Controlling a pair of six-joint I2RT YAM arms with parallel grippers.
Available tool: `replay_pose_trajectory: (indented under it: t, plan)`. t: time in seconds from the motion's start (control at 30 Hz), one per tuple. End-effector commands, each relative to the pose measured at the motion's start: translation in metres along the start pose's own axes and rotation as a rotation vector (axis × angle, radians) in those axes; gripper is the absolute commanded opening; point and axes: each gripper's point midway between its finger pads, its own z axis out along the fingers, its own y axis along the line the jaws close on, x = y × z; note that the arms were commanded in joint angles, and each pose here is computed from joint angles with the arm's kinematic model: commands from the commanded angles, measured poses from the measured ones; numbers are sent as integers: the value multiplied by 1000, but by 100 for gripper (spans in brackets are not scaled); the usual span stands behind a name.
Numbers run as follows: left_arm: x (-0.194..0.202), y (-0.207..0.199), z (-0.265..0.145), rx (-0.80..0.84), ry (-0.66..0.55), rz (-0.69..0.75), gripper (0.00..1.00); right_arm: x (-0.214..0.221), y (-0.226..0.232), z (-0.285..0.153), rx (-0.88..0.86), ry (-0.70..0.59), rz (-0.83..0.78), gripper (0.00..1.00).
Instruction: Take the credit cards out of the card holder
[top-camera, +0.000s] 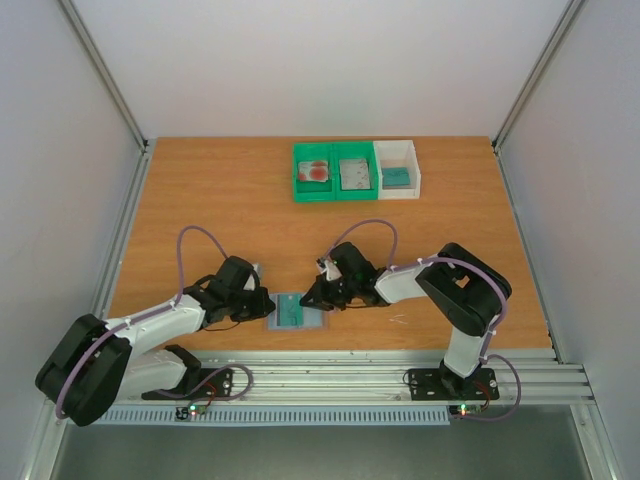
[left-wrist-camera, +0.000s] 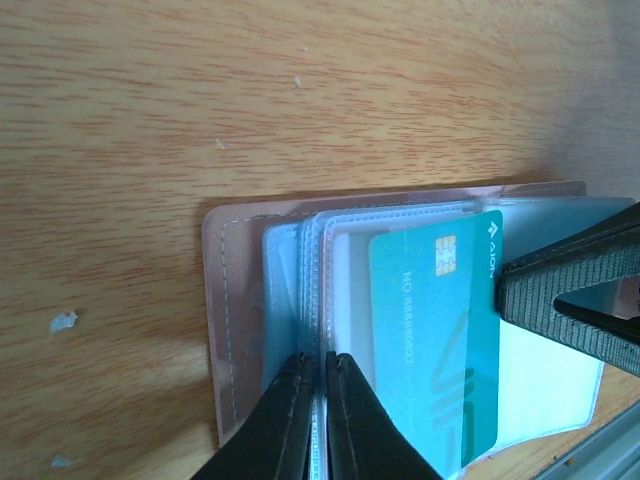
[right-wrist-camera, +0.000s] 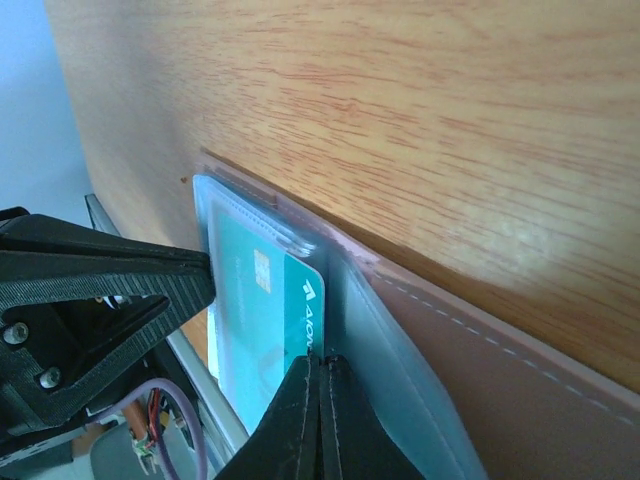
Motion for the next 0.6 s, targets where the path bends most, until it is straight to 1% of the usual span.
replay_pose_trajectory:
  t: [0.0, 0.07, 0.17, 0.27, 0.43, 0.5, 0.57]
  plan:
    - [8, 17, 5, -55, 13, -22, 8, -8, 1, -8, -4, -53, -6, 1]
    - [8, 16, 5, -52, 12, -22, 8, -8, 3, -8, -14, -48, -8, 2]
    - [8, 17, 6, -51, 15, -24, 8, -7, 4, -6, -31, -36, -12, 13]
    - [8, 15, 6, -45, 14, -25, 8, -5, 2, -4, -38, -26, -10, 18]
    - [9, 15, 7, -40, 15, -30, 8, -4, 0, 0, -50, -18, -4, 18]
    - [9, 15, 7, -40, 17, -32, 8, -3, -1, 0, -45, -14, -4, 14]
    - [9, 15, 7, -38, 17, -32, 8, -3, 0, 0, -44, -13, -10, 9]
